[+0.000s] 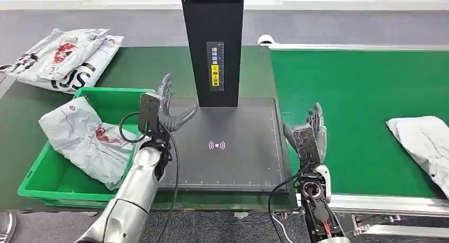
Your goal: Moved the parcel from conveyor to table for the left to box.
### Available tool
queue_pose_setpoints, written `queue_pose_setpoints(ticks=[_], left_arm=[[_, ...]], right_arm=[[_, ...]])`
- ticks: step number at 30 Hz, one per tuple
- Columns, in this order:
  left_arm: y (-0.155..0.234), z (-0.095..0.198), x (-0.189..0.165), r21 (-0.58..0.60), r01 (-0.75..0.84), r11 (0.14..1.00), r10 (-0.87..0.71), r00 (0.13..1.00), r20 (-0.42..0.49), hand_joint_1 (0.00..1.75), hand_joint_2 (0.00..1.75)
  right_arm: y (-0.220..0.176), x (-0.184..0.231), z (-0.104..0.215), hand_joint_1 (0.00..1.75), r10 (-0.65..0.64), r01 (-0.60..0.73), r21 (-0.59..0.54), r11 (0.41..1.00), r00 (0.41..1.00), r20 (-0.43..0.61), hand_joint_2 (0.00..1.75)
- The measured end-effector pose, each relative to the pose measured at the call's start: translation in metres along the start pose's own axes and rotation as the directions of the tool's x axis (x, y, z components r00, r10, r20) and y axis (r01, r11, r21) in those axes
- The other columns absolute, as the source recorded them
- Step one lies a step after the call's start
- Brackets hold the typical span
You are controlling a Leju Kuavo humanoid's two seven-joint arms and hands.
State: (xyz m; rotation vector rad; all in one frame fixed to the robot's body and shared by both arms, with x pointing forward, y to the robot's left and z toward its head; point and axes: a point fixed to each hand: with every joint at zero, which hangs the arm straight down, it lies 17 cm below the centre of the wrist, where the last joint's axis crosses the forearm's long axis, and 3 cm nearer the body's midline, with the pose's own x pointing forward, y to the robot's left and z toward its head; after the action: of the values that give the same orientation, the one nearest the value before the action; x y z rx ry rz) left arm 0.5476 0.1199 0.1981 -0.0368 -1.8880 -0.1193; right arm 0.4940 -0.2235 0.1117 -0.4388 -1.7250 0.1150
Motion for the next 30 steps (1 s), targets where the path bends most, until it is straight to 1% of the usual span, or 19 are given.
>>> queue_pose_setpoints(ticks=[6, 10, 15, 17, 21, 24, 27, 28, 30], left_arm=[[-0.016, 0.004, -0.008, -0.004, -0.019, 1.000, 0.019, 0.999, -0.031, 0.00, 1.75], [-0.040, 0.011, -0.015, -0.020, -0.008, 1.000, 0.007, 0.999, -0.046, 0.00, 1.75], [-0.056, 0.022, -0.031, -0.046, -0.031, 0.998, 0.027, 0.995, -0.097, 0.00, 1.75], [-0.058, 0.025, -0.036, -0.047, -0.035, 0.998, 0.030, 0.993, -0.113, 0.00, 1.75], [-0.055, 0.029, -0.046, -0.032, -0.030, 0.999, 0.026, 0.990, -0.141, 0.00, 1.75], [-0.053, 0.032, -0.053, -0.019, -0.025, 1.000, 0.022, 0.987, -0.158, 0.00, 1.75], [-0.050, 0.034, -0.056, -0.008, -0.016, 1.000, 0.015, 0.987, -0.162, 0.00, 1.75], [-0.049, 0.034, -0.057, -0.006, -0.016, 1.000, 0.014, 0.987, -0.163, 0.00, 1.75], [-0.048, 0.035, -0.059, -0.007, -0.012, 1.000, 0.011, 0.986, -0.167, 0.00, 1.75]], right_arm=[[-0.005, -0.003, -0.002, 0.00, 0.052, -0.052, -0.009, 0.999, 0.999, 0.007, 1.75], [-0.004, -0.008, 0.000, 0.00, 0.073, -0.073, -0.003, 0.997, 0.997, 0.009, 1.75], [-0.006, -0.013, 0.002, 0.00, 0.106, -0.106, -0.017, 0.994, 0.994, 0.014, 1.75], [-0.013, -0.017, 0.002, 0.00, 0.174, -0.174, -0.052, 0.983, 0.985, -0.003, 1.75], [-0.034, -0.025, 0.000, 0.00, 0.355, -0.354, -0.131, 0.926, 0.935, -0.018, 1.75], [-0.043, -0.034, -0.003, 0.00, 0.474, -0.471, -0.129, 0.873, 0.880, -0.005, 1.75], [-0.057, -0.047, -0.006, 0.00, 0.595, -0.591, -0.120, 0.798, 0.804, -0.009, 1.75], [-0.064, -0.051, -0.007, 0.00, 0.615, -0.613, -0.124, 0.781, 0.788, -0.023, 1.75], [-0.074, -0.060, -0.007, 0.00, 0.620, -0.621, -0.129, 0.773, 0.783, -0.058, 1.75]])
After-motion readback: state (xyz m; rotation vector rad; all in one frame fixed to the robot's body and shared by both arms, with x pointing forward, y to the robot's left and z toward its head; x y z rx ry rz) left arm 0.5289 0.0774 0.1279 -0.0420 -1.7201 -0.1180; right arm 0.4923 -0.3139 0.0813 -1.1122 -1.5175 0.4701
